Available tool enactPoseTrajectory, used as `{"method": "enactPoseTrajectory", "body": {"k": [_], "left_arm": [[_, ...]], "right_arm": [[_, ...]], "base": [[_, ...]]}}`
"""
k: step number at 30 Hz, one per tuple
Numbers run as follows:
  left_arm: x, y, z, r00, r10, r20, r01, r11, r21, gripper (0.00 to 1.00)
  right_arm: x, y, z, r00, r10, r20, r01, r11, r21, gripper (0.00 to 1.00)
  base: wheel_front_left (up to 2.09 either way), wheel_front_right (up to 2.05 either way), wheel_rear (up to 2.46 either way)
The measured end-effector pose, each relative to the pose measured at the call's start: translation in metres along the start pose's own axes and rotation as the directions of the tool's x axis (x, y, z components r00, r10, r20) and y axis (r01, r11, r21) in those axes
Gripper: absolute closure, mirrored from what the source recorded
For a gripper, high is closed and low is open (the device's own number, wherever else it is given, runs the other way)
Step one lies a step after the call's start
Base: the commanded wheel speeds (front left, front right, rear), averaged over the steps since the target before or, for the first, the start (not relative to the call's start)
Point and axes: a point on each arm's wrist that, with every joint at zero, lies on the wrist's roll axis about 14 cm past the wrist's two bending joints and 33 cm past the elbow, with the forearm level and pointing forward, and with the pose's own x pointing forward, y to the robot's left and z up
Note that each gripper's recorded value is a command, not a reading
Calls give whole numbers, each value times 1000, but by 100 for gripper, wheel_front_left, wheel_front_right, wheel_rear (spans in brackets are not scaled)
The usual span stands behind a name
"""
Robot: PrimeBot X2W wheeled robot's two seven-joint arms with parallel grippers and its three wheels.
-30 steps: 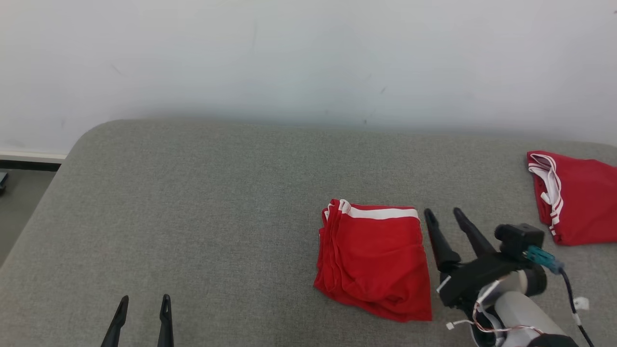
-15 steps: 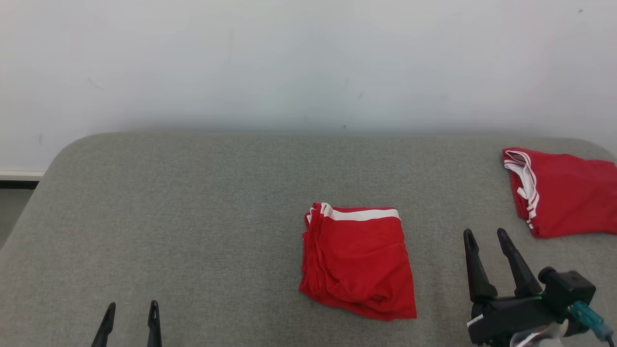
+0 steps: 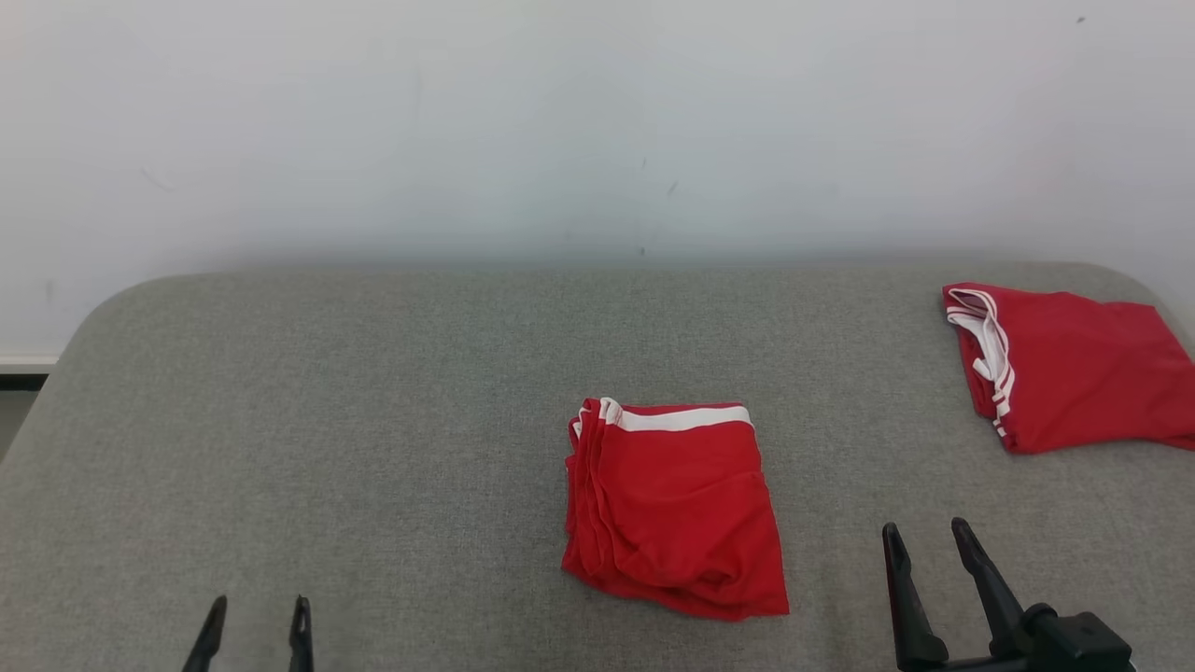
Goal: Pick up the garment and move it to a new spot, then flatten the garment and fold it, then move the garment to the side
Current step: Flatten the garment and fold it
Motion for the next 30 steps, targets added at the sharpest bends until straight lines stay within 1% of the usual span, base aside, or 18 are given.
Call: {"method": "enactPoseTrajectory", "body": {"k": [2,6,11,30], "left_arm": [[-1,-4,-2,1000,-25,-10,25,999,21,0],[-3,-4,-1,1000,-25,-6,25,1000,4,0],[-9,-7,-1,999,-34,-4,34,999,-26,0],[-16,-4,-4,999,-48,-17,47,998,-30,0]], "right_arm": [[-3,-1,-1,1000,-6,-3,6,1000,-10,0],[-5,-5,3,1000,-22,9,22,1000,-17,0],[-10,-8,-1,1000,-29,-5,29,999,-33,0],[-14,-12,-15,998,-47,-49,46,999,-25,0]], "base": [[0,0,0],[0,0,0],[0,0,0],[0,0,0]]}}
